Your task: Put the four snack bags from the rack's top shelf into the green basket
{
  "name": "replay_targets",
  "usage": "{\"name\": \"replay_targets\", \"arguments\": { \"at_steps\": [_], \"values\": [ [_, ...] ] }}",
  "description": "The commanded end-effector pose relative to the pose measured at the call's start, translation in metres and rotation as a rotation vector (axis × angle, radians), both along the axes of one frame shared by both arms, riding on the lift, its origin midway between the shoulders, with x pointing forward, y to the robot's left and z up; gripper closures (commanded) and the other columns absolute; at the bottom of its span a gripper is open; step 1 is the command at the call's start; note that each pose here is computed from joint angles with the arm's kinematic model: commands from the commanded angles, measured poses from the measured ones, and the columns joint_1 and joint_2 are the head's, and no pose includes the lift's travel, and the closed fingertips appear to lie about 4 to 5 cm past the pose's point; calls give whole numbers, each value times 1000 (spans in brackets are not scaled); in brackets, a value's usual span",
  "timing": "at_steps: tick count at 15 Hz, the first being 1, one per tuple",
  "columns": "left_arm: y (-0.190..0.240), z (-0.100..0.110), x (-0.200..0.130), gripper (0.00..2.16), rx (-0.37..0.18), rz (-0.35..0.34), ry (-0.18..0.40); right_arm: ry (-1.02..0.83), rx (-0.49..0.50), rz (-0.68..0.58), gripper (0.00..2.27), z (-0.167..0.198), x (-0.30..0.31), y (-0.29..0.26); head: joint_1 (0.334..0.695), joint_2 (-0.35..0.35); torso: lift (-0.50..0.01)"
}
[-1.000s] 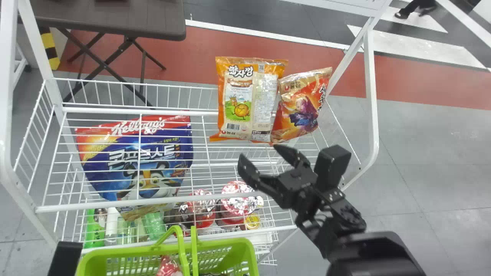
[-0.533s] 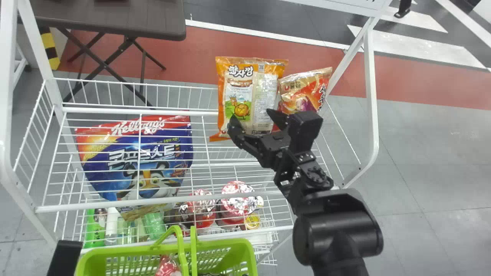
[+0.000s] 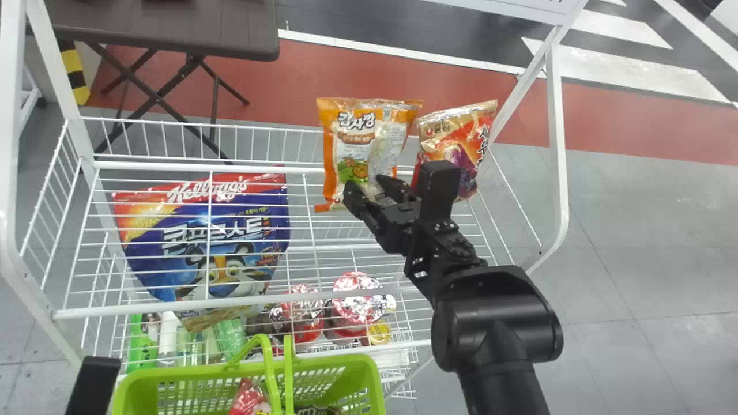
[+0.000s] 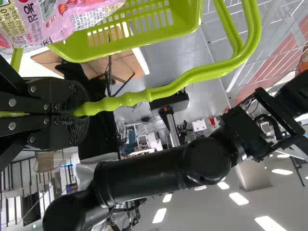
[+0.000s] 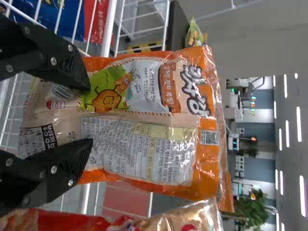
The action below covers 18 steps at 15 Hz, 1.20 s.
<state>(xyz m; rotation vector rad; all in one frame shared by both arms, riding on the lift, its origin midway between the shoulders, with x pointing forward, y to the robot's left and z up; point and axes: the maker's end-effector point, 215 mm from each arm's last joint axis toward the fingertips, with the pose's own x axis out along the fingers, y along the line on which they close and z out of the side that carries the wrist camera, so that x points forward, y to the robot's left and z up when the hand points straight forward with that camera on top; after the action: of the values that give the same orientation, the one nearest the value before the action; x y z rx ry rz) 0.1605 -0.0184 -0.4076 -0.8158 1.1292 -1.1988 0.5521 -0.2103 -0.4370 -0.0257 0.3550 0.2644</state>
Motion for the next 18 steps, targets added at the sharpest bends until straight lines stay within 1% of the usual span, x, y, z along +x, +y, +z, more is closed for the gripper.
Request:
{"name": "replay_targets", "arguments": {
  "at_steps": [1,4,7,9,12,14,16,17,18],
  "values": [
    [1,-1,0,2145,2,2,1,-18,5,37,2111,7,0,10,695,-350,0],
    [0,0,0,2145,1,2,3,-32,24,107,2111,14,-5,28,695,-336,0],
    [1,-1,0,2145,3,4,4,-78,41,161,2111,38,-23,48,695,-315,0],
    [3,-1,1,2145,4,8,-1,-113,50,184,2111,61,-49,57,695,-300,0],
    [10,-3,8,2145,12,29,-6,-79,123,173,2111,88,-106,41,695,-296,0],
    [15,-1,13,2145,10,41,-11,35,166,186,2111,80,-152,32,695,-317,0],
    [17,-1,17,2145,12,57,-13,217,272,204,2111,56,-204,26,695,-343,0],
    [18,-1,18,2145,10,64,-10,318,337,211,2111,43,-228,25,695,-350,0],
    [18,-1,19,2145,9,67,-13,401,378,208,2111,31,-249,24,695,-350,0]
  ]
}}
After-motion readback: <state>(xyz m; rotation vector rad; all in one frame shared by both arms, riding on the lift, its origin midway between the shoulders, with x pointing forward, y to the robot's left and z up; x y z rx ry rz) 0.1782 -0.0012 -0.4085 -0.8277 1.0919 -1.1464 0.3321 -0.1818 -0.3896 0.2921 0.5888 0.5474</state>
